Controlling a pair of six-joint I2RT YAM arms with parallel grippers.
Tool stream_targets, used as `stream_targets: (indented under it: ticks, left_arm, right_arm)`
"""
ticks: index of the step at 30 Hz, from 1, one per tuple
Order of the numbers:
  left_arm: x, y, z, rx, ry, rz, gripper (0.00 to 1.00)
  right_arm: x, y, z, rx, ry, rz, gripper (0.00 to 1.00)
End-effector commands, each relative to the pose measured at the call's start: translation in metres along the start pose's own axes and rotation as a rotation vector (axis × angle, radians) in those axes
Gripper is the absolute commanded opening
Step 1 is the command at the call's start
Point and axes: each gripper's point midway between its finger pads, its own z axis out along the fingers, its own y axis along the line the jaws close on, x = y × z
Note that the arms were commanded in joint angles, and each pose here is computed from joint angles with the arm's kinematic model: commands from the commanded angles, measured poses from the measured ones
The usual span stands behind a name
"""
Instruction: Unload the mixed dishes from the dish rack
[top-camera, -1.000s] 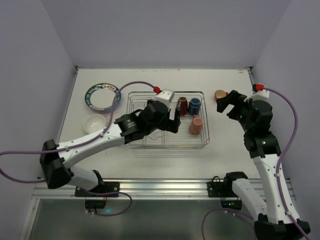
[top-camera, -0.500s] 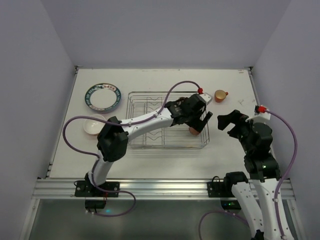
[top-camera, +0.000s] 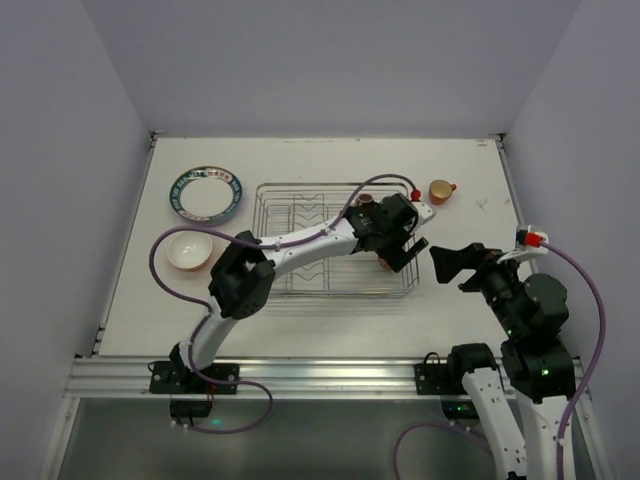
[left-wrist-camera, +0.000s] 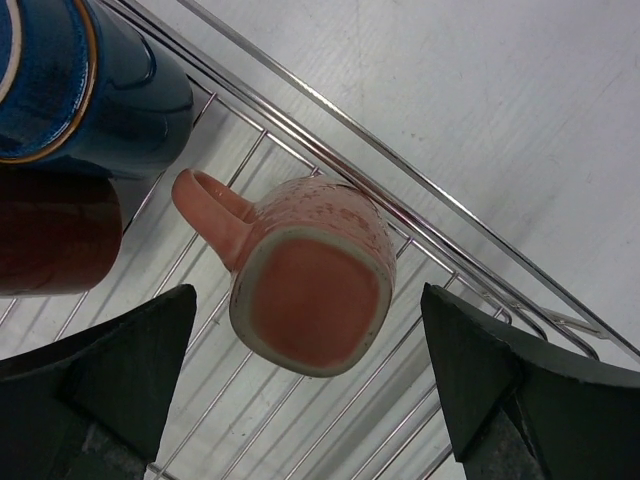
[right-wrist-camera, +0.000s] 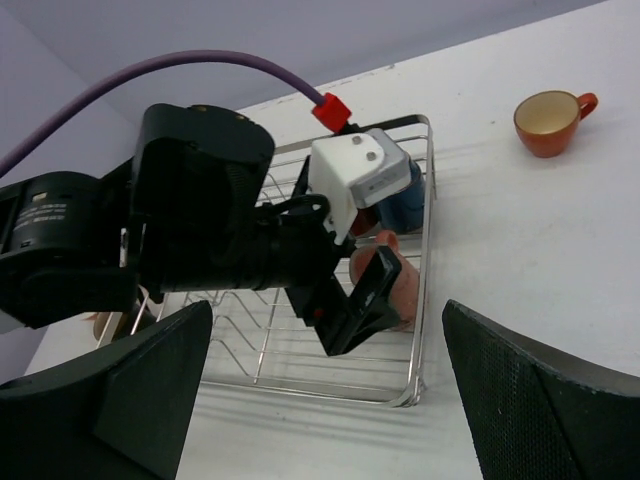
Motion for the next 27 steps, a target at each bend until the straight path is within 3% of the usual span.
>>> stream_targets:
  ticks: [1,11,19,27]
  left_arm:
    - [-0.024,0.004,-0.002,0.017,-0.063,0.059,0.98]
    - [-0.025,-0.007,0.008,0.137,-0.094,0.044,0.86]
    - [-0.014,-0.005,0.023,0.141,-0.072,0.037,0.84]
    - [-0.004,0.005,0.029,0.109,-0.051,0.016,0.67]
  right_arm:
    - [0.003,0.015,-0.004,-0.076,0.044,-0.019,0.99]
    - [0.012,0.02,0.005,-0.109,0.119,-0.008,0.99]
    - [0.016,0.024,0.006,-0.133,0.15,-0.003,0.99]
    - [0.015,0.027,0.005,-0.147,0.147,-0.003,0.99]
